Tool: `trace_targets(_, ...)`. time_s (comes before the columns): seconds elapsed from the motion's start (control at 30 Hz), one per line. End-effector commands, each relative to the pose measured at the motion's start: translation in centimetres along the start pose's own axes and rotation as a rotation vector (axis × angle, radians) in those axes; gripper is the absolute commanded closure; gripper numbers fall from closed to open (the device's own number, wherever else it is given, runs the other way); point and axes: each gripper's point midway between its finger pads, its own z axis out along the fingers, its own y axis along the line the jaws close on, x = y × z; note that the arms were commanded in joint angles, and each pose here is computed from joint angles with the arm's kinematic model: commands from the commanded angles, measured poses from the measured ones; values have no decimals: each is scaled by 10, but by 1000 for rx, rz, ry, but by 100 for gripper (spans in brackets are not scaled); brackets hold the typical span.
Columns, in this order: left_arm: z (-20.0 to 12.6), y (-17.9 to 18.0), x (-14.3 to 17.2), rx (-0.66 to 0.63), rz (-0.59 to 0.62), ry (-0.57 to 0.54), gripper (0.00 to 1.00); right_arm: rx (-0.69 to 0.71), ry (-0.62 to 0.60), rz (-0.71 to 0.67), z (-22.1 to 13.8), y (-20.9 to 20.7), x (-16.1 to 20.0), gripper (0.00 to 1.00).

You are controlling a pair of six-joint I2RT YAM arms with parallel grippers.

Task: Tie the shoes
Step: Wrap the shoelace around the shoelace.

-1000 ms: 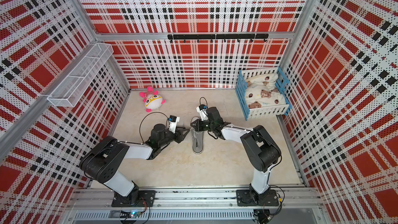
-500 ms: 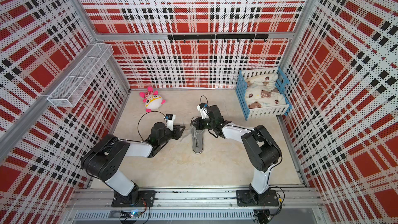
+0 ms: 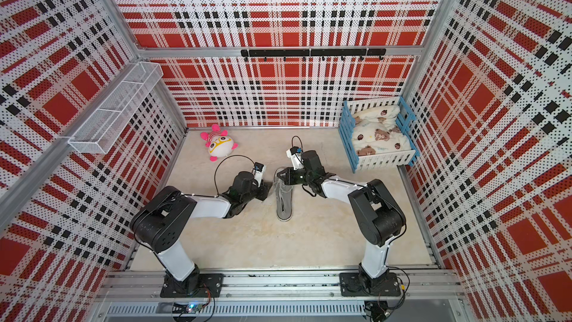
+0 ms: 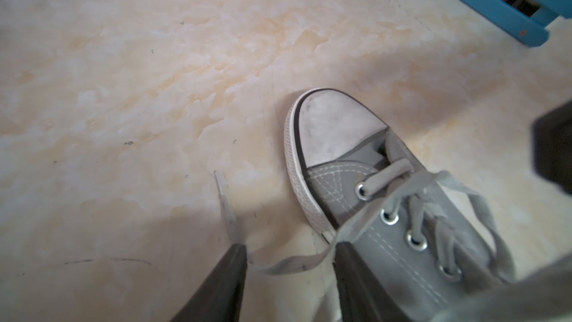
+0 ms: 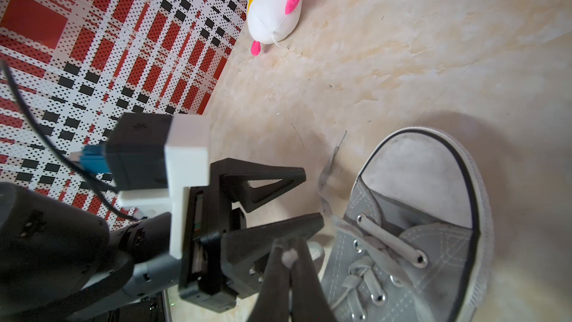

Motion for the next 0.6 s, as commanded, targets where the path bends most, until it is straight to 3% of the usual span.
trace_targets(0.0, 9, -6, 10, 20, 55, 59, 49, -30, -31, -18, -8, 11, -8, 100)
trace_targets(0.2, 18, -11, 11, 48, 68, 72, 53, -30, -31, -14, -9, 10, -6, 100)
trace_targets(0.57, 13, -20, 11, 170, 33, 87, 70, -24, -26, -11, -9, 8, -3, 100)
